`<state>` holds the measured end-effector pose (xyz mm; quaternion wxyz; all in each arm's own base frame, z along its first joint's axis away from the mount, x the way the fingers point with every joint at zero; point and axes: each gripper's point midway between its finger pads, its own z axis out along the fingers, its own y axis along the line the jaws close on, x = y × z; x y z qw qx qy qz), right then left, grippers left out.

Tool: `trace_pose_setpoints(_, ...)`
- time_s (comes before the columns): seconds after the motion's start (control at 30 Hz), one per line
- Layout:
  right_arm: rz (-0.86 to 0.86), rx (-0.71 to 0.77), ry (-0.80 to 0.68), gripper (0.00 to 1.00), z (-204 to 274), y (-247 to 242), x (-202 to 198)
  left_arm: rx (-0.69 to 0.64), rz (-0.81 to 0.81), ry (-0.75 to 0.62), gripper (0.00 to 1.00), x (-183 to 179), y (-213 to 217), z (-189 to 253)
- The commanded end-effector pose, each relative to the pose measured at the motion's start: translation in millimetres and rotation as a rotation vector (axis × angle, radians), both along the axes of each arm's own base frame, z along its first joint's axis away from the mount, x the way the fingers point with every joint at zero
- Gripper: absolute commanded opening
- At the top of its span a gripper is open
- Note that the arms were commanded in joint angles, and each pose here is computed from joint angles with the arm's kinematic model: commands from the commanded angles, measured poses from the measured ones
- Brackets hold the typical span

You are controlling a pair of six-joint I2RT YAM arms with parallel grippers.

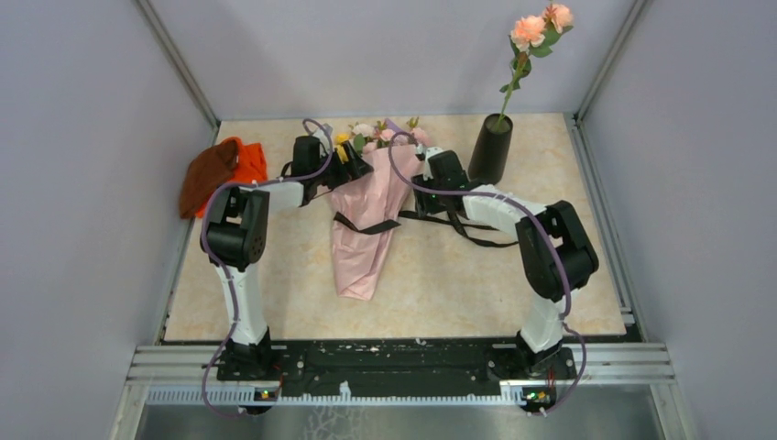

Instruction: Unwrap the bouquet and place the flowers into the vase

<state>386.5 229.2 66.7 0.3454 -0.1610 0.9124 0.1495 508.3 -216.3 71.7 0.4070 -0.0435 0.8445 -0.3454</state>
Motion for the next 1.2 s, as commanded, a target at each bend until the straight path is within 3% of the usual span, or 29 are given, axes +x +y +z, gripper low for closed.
trace_pose_setpoints(0.0,0.045,-0.145,-0.11,0.47,16,5,29,0.035,0.008,0.07,0.99,-16,9,-23)
trace_pose_setpoints(0.2,0.183,-0.31,-0.103,0.51,-5,1,33,0.037,0.008,0.062,0.99,-16,10,-25)
trace_pose_setpoints(0.53,0.264,-0.274,-0.099,0.51,-4,10,25,0.048,0.015,0.063,0.99,-14,12,-30)
trace_pose_setpoints(0.77,0.447,-0.218,-0.177,0.54,6,25,11,0.045,0.015,0.075,0.99,-14,11,-36)
trace_pose_setpoints(0.9,0.565,-0.289,-0.255,0.54,20,25,15,0.041,0.011,0.073,0.99,-15,11,-35)
trace_pose_setpoints(1.17,0.609,-0.453,-0.448,0.54,27,26,24,0.035,0.012,0.068,0.99,-13,10,-32)
